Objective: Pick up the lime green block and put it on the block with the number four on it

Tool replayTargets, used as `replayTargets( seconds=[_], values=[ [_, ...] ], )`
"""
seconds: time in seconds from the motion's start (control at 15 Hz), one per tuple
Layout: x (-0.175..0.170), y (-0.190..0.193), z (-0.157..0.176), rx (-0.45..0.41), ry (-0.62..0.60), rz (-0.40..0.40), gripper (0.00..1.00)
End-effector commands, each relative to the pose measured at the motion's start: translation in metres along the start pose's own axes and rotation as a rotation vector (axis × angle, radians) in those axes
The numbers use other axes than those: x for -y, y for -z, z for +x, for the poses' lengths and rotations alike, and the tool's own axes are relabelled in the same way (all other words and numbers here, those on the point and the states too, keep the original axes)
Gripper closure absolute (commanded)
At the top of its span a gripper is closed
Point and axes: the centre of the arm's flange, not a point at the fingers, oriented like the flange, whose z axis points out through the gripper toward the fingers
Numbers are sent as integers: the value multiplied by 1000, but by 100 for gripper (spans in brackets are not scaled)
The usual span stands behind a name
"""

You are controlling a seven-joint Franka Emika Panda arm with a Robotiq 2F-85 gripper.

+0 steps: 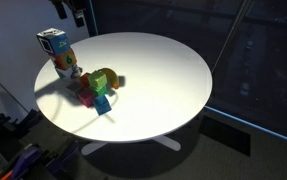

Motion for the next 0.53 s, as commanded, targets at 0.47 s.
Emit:
replayTargets(
  seconds=[0.47],
  values=[
    [-11,-23,8,29,-10,-8,0]
  ],
)
